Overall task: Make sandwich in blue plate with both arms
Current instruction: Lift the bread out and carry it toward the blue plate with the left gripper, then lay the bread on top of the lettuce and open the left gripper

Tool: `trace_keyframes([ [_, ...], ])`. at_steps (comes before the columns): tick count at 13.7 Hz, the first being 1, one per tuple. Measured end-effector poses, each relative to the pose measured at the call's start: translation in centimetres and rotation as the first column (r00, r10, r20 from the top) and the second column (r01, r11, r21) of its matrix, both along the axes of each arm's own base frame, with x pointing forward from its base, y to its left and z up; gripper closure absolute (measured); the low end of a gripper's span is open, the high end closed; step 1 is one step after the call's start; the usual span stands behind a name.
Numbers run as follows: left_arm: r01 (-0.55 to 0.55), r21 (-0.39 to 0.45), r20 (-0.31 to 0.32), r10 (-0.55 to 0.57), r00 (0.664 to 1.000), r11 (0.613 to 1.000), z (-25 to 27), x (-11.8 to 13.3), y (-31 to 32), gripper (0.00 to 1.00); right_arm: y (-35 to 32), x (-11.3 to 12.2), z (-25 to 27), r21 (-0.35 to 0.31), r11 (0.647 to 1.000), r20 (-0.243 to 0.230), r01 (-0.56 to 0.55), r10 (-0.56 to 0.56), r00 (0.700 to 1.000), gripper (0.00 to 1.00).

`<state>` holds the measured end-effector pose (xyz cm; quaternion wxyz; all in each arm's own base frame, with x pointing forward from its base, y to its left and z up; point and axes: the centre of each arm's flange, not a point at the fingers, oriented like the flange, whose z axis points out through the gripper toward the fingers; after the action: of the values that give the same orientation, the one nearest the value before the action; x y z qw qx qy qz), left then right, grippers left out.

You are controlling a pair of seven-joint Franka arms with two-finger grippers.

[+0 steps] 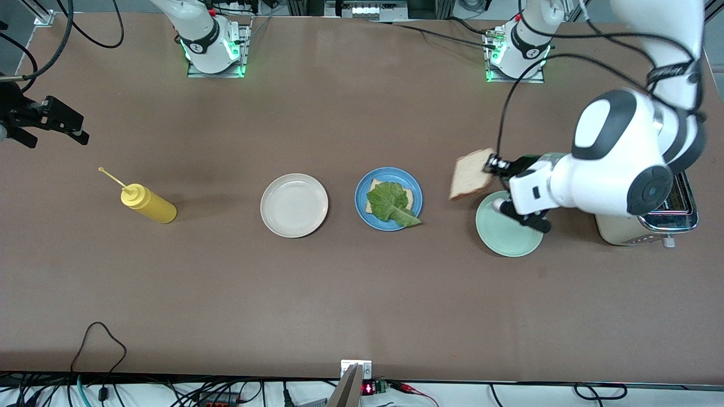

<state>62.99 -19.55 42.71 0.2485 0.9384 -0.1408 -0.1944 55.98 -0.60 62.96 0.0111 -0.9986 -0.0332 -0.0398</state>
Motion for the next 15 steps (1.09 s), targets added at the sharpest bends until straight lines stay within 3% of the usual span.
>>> trace_keyframes([
  [2,-0.088,-0.127,-0.012,0.087,0.996,0.988,-2.9,1.3,-2.4,0.91,0.0,0.0,0.0,0.000,1.000,0.000,0.000,0.000,1.000,0.00],
  [4,-0.128,-0.184,0.014,0.133,0.991,0.974,-5.9,1.6,-5.8,0.91,0.0,0.0,0.0,0.000,1.000,0.000,0.000,0.000,1.000,0.00],
  [8,-0.088,-0.324,0.048,0.109,0.993,0.942,-12.1,-0.9,-8.8,0.91,0.0,0.0,0.0,-0.001,1.000,0.000,0.000,0.000,1.000,0.00],
  [10,-0.110,-0.357,0.054,0.138,0.989,0.927,-15.1,-1.8,-7.6,0.91,0.0,0.0,0.0,-0.001,1.000,0.000,0.000,0.000,1.000,0.00],
  [15,-0.194,-0.428,-0.017,0.207,0.978,0.883,-18.5,-3.8,-7.1,0.91,0.0,0.0,0.0,-0.001,1.000,0.000,0.000,0.000,1.000,0.00],
])
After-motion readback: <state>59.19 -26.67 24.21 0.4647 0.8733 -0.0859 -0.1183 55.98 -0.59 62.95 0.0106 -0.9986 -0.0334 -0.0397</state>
